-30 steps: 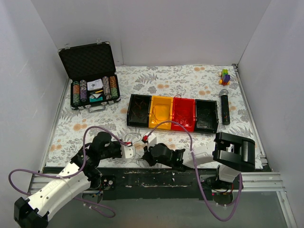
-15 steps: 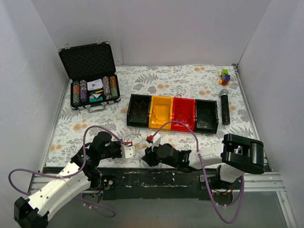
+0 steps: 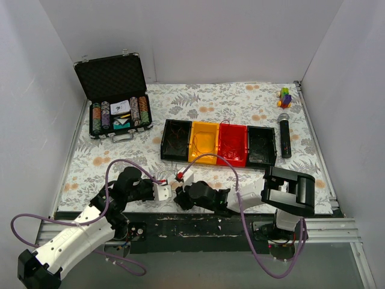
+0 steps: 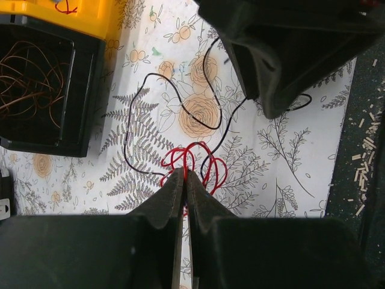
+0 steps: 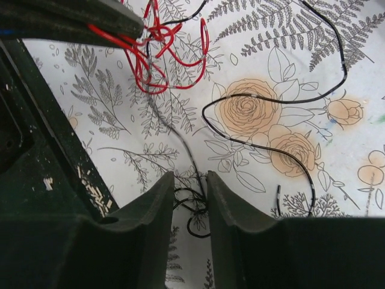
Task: Untangle the cables
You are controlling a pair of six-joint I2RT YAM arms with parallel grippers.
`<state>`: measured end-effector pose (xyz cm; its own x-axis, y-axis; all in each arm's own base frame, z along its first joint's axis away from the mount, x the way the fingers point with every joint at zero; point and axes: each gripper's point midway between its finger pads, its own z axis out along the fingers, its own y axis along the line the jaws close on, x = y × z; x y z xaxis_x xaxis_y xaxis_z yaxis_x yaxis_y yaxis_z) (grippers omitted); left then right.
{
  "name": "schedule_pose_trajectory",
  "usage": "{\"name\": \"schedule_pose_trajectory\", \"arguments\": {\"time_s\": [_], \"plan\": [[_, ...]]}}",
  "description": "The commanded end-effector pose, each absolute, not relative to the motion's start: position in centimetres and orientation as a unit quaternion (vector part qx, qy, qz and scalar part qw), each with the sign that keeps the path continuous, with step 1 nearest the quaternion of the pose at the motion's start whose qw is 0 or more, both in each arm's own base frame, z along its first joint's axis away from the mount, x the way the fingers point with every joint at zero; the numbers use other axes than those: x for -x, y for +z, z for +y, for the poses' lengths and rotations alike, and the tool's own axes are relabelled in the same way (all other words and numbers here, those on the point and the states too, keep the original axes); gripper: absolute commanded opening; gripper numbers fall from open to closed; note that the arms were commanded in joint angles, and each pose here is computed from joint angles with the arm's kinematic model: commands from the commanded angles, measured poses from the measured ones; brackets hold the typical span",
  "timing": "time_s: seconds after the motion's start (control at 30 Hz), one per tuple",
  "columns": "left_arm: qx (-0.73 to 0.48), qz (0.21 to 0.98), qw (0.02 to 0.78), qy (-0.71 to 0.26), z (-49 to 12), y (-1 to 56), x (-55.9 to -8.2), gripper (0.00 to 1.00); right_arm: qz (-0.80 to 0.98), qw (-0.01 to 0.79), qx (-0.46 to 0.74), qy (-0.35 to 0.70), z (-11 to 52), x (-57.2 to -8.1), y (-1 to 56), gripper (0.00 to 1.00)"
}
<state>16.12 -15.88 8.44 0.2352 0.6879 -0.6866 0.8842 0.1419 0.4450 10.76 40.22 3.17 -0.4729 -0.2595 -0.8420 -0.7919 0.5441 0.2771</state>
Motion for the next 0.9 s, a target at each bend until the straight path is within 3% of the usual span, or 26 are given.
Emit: {"name": "schedule_pose_trajectory", "arguments": {"time_s": [0.0,0.1,0.33,0.57,0.87], "plan": [[-0.645,0.600,0.461,-0.111,-16.2,10.0,-16.4,0.00,0.780,0.413,0.326,0.337,41.7,-11.9,4.7,0.25],[-0.648,0.600,0.456,-0.108,-16.1,9.7,-16.3,0.00,0.781,0.441,0.309,0.317,40.1,-13.1,6.4,0.02],[-0.655,0.598,0.449,-0.108,-15.8,8.6,-16.0,0.00,0.773,0.544,0.184,0.272,30.8,-17.8,13.5,0.01],[-0.662,0.593,0.445,-0.108,-15.8,8.2,-15.9,0.00,0.691,0.677,0.058,0.248,21.0,-22.1,26.8,0.01],[-0.665,0.590,0.446,-0.106,-15.9,8.4,-16.0,0.00,0.633,0.761,0.010,0.143,13.4,-24.7,37.5,0.01]]}}
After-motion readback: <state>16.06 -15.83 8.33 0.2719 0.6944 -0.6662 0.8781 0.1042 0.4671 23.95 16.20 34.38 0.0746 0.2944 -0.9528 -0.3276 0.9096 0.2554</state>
